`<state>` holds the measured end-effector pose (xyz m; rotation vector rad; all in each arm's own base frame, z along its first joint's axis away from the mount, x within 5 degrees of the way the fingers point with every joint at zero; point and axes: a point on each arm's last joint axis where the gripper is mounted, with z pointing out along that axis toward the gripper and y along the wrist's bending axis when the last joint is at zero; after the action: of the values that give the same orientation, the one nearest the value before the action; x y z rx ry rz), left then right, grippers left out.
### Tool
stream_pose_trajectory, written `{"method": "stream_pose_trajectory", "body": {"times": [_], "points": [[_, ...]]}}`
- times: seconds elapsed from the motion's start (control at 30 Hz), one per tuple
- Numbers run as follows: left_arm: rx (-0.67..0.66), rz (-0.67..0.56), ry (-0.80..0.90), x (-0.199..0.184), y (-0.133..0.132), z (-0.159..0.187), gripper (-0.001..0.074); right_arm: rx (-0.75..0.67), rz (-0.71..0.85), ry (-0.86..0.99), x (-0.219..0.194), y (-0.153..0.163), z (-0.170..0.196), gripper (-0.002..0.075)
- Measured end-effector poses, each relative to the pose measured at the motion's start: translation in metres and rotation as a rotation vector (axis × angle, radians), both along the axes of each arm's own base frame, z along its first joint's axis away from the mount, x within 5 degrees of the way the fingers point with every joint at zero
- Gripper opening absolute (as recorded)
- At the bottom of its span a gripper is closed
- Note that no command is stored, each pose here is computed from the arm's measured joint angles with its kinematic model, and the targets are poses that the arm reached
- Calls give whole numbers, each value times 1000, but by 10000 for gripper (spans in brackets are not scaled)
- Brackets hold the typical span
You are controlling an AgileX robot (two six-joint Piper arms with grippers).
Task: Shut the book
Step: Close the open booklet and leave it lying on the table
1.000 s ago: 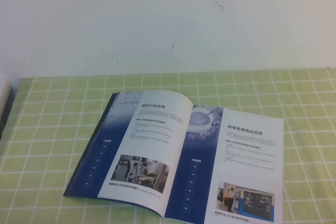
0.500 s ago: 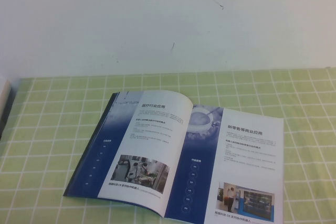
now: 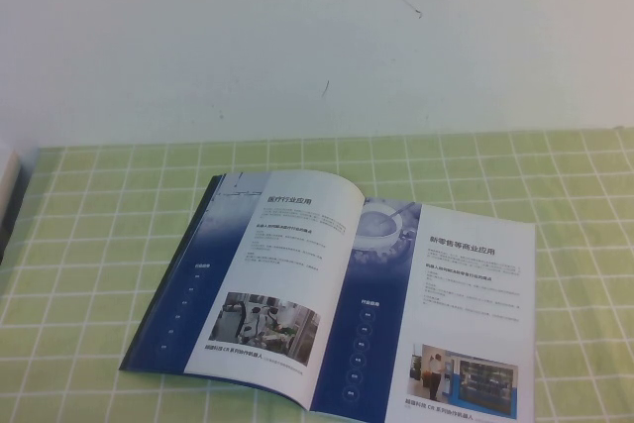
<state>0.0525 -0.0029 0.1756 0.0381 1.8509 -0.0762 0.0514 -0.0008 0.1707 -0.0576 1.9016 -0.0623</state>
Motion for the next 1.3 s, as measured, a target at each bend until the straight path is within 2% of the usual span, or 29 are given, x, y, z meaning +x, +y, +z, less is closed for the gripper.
{"method": "stream_pose_trajectory", "body": {"times": [0.33, 0.5, 0.6, 0.8, 0.97, 1.07, 1.2, 1.3], "points": [[0, 0, 0, 0, 0, 0, -2, 0, 0, -13, 0, 0, 1, -3], [-1, -1, -14, 0, 0, 1, -2, -2, 0, -115, 3, 0, 8, -3], [-12, -7, -82, 2, -1, 6, -4, -3, 1, -227, 5, 0, 18, -3], [-49, -36, -441, 2, -3, 38, -4, -8, 2, -543, 3, 0, 46, -3], [-83, -63, -785, -8, -5, 68, -4, -13, 3, -897, -9, 0, 76, -3], [-101, -77, -963, -17, -5, 81, -4, -15, 3, -1047, -17, 1, 87, -3], [-104, -95, -1112, -27, -5, 91, -4, 11, -11, -1117, -21, -1, 92, -3], [-101, -105, -1150, -30, -6, 93, -4, 24, -17, -1105, -20, -2, 91, -3]]}}
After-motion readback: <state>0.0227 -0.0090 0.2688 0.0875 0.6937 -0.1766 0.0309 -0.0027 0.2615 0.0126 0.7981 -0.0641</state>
